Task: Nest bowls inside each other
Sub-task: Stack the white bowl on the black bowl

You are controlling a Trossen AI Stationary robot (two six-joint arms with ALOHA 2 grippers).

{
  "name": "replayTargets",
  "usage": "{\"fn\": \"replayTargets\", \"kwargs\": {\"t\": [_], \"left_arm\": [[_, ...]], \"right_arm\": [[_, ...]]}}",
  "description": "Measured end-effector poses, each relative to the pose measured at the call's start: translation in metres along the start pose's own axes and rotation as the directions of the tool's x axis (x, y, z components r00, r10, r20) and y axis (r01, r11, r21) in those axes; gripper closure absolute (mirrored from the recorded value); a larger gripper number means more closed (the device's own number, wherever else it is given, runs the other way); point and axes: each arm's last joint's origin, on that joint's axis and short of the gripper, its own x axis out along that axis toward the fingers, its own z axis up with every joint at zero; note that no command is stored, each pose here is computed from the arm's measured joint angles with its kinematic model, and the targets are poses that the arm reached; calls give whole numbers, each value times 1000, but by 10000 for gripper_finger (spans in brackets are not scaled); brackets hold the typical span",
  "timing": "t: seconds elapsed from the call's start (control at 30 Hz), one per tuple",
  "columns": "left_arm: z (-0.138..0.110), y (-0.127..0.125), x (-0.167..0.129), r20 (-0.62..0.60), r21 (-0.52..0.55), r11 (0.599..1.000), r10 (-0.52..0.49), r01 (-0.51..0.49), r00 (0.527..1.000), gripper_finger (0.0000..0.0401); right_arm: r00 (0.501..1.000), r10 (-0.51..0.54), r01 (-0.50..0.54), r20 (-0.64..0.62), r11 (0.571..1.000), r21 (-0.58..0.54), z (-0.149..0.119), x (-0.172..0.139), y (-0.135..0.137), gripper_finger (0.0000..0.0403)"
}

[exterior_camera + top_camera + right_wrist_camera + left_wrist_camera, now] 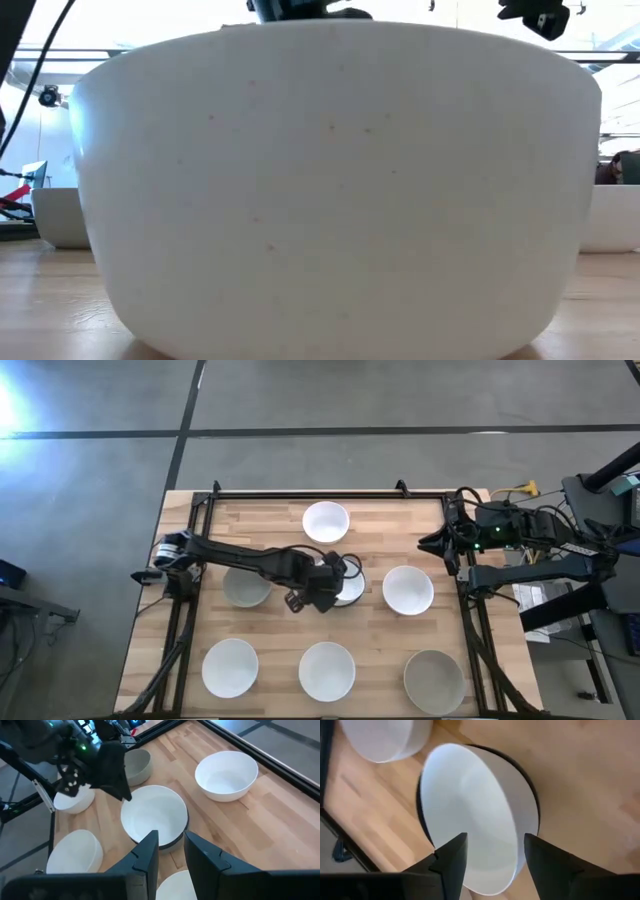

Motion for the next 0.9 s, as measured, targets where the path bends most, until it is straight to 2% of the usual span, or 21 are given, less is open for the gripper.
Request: {"fn": "replayTargets", "kwargs": {"t": [0.07,0.13,0.27,0.3,0.4,0.7,0.9], "left_arm": [[0,1,-4,11,-93,996,2,-1,1000,234],[1,3,-9,39,-183,983,1,6,999,264],[1,4,-11,29,-261,965,18,-10,999,372],[1,4,-11,20,-263,965,27,-21,999,385],[1,3,-9,4,-262,964,49,-46,999,394],[4,-12,22,-45,-227,974,-24,13,999,401],[5,-9,14,-26,-236,971,22,-27,999,401]], "right_arm": [[1000,0,0,0,1000,0,0,0,0,317],[1000,0,0,1,1000,3,0,0,0,317],[1000,0,0,0,1000,0,0,0,0,317],[1000,0,0,1,1000,0,0,0,0,317],[1000,0,0,0,1000,-1,0,0,0,317],[1000,1,-1,0,1000,4,0,0,0,317],[1000,0,0,0,1000,15,0,0,0,317]]}}
